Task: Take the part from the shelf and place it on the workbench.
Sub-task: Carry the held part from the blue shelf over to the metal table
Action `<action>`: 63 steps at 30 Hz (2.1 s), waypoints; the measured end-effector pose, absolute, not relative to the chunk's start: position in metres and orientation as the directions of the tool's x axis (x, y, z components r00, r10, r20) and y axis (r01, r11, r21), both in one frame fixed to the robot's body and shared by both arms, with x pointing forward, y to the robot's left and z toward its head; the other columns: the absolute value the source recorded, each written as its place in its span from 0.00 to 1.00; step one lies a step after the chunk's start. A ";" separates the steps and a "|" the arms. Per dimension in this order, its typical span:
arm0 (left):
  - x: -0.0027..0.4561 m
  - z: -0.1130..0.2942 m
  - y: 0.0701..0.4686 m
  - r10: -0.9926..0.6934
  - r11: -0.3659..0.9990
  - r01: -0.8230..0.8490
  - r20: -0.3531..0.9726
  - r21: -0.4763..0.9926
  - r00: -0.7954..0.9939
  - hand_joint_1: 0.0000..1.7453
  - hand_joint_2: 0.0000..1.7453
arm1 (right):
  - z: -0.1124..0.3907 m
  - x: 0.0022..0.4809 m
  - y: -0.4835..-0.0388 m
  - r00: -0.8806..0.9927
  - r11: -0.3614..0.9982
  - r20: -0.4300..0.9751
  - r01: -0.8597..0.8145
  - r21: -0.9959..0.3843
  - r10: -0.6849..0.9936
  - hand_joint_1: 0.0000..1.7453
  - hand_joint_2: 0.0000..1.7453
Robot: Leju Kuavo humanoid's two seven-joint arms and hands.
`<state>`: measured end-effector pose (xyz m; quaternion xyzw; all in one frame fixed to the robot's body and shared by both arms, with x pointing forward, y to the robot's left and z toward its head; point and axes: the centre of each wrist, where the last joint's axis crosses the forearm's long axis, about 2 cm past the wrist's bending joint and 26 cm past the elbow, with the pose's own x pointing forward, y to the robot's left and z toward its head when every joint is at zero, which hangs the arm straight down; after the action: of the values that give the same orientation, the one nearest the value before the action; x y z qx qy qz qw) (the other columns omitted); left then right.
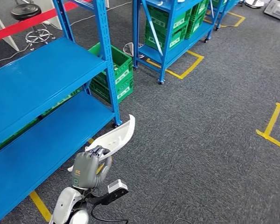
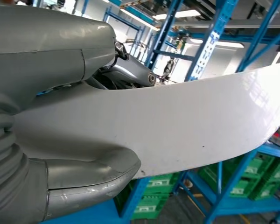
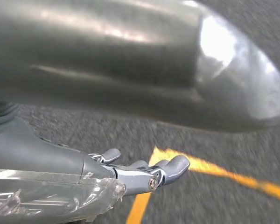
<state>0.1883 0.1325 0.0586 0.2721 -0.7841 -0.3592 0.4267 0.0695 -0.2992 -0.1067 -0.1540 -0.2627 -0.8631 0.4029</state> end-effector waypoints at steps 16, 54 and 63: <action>0.188 0.055 0.134 -0.708 0.616 -0.114 0.485 0.779 -0.514 1.00 1.00 | -0.108 0.067 -0.296 -0.619 -0.559 0.439 0.783 0.274 -0.651 0.00 0.00; 0.188 0.052 0.136 -0.674 0.629 -0.088 0.485 0.773 -0.558 1.00 1.00 | -0.108 0.065 -0.287 -0.658 -0.606 0.425 0.748 0.272 -0.622 0.00 0.00; 0.185 0.050 0.132 -0.676 0.601 -0.070 0.461 0.796 -0.575 1.00 1.00 | -0.108 0.067 -0.286 -0.665 -0.617 0.391 0.743 0.259 -0.636 0.00 0.00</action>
<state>0.1851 0.1320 0.0504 0.2328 -0.8014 -0.3810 0.3980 0.0671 -0.2863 -0.1076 -0.1312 -0.2027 -0.8897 0.3876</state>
